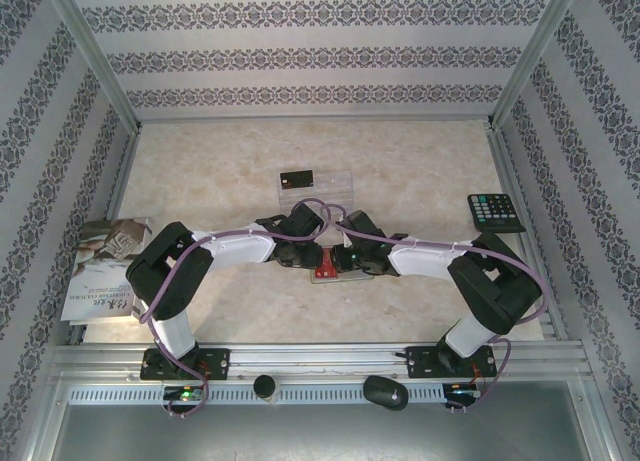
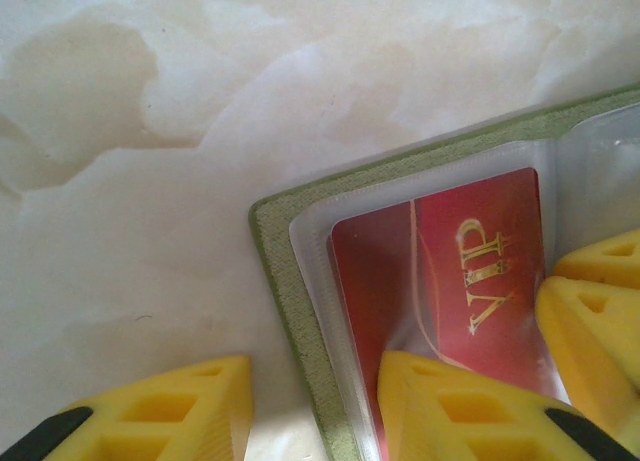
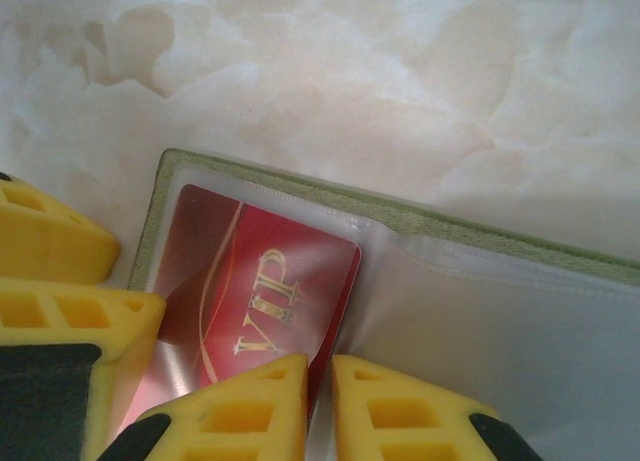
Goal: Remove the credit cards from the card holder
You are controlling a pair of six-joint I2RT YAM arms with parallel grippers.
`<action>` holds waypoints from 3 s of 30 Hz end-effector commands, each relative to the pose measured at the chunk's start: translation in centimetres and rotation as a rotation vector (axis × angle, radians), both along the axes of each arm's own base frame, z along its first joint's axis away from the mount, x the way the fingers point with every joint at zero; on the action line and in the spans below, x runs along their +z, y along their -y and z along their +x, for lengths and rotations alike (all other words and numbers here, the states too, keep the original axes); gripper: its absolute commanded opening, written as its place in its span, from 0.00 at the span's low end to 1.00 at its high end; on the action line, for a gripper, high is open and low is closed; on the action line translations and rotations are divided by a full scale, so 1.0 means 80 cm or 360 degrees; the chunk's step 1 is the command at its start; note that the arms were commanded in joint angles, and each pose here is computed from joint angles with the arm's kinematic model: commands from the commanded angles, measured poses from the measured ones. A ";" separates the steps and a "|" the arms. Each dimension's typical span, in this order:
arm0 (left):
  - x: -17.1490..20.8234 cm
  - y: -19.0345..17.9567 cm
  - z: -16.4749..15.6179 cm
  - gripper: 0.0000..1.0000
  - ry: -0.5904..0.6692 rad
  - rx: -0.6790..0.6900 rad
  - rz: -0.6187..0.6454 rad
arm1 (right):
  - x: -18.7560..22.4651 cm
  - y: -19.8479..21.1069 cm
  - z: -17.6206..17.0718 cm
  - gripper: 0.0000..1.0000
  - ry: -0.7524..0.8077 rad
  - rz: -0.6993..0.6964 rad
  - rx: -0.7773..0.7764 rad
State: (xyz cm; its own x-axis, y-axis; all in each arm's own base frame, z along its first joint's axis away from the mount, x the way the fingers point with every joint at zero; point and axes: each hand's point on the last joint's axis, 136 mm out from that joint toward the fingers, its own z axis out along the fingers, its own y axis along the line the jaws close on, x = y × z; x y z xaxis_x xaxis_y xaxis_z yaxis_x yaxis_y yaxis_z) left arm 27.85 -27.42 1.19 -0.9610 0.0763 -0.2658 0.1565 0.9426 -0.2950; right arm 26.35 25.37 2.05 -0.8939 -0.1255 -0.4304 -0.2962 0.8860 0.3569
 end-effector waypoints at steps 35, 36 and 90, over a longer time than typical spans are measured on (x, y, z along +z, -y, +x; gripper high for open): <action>-0.065 0.008 -0.017 0.38 -0.0091 -0.0068 -0.0049 | 0.006 0.035 0.004 0.45 0.0196 -0.0325 0.0165; -0.065 0.009 -0.017 0.38 -0.0090 -0.0067 -0.0052 | 0.007 0.032 0.004 0.46 0.0199 -0.0316 0.0172; -0.067 -0.004 -0.014 0.46 -0.0090 -0.0014 -0.0046 | -0.031 0.052 -0.012 0.44 0.0085 -0.0445 0.0043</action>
